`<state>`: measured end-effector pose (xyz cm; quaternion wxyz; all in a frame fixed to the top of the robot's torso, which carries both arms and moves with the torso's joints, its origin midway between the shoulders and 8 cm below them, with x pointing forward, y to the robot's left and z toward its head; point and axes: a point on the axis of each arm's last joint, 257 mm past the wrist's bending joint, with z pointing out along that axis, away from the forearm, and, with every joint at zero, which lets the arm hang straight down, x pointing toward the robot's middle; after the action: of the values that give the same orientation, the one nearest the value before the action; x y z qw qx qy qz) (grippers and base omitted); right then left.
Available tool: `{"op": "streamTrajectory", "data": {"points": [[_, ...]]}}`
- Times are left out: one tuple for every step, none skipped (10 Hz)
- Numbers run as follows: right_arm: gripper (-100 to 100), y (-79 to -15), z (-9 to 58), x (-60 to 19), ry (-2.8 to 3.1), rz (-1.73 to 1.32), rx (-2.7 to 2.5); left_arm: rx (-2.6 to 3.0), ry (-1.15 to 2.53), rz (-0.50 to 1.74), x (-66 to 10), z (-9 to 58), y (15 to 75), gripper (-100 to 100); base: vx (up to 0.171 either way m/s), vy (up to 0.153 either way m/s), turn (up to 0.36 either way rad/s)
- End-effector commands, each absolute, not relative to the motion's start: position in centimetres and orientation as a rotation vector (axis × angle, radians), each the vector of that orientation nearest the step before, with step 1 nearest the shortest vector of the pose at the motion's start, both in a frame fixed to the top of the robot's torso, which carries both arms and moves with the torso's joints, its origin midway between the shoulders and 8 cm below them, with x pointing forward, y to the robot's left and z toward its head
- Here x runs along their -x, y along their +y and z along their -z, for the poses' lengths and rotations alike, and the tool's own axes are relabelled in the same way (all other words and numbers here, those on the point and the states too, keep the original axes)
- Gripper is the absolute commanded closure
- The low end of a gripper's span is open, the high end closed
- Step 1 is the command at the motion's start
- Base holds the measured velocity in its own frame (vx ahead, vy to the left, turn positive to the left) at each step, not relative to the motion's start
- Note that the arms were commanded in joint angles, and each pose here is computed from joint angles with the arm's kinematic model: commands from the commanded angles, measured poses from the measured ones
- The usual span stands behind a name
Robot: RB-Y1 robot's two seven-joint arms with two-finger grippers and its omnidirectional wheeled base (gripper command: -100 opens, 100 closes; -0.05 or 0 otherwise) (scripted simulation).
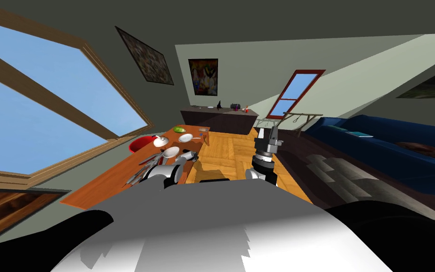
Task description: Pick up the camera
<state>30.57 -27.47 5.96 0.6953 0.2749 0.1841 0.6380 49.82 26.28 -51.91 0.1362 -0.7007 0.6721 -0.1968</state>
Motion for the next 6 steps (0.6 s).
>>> {"op": "streamTrajectory", "data": {"points": [[0, -27.5, -6.0, -30.6, 0.411, -1.424, -0.614, 2.029, 1.946, 0.57, -49.8, 51.9, 26.3, -100, 0.004, 0.047, -0.008], [0, -27.5, -6.0, -30.6, 0.411, -1.424, -0.614, 2.031, 1.947, 0.566, -49.8, 51.9, 26.4, 0, 0.001, 0.008, 0.0], [0, -27.5, -6.0, -30.6, 0.411, -1.424, -0.614, 2.036, 1.94, 0.565, -48.8, 53.0, 25.9, -100, 0.063, 0.034, -0.041], [0, -27.5, -6.0, -30.6, 0.411, -1.424, -0.614, 2.008, 1.926, 0.598, -50.2, 51.9, 25.7, -100, 0.068, 0.033, -0.027], [0, -27.5, -6.0, -30.6, 0.411, -1.424, -0.614, 2.039, 1.936, 0.564, -48.2, 53.6, 25.5, -100, 0.064, 0.025, -0.038], [0, -27.5, -6.0, -30.6, 0.411, -1.424, -0.614, 2.015, 1.923, 0.592, -49.4, 52.7, 25.4, -100, 0.043, 0.021, 0.0]]}}
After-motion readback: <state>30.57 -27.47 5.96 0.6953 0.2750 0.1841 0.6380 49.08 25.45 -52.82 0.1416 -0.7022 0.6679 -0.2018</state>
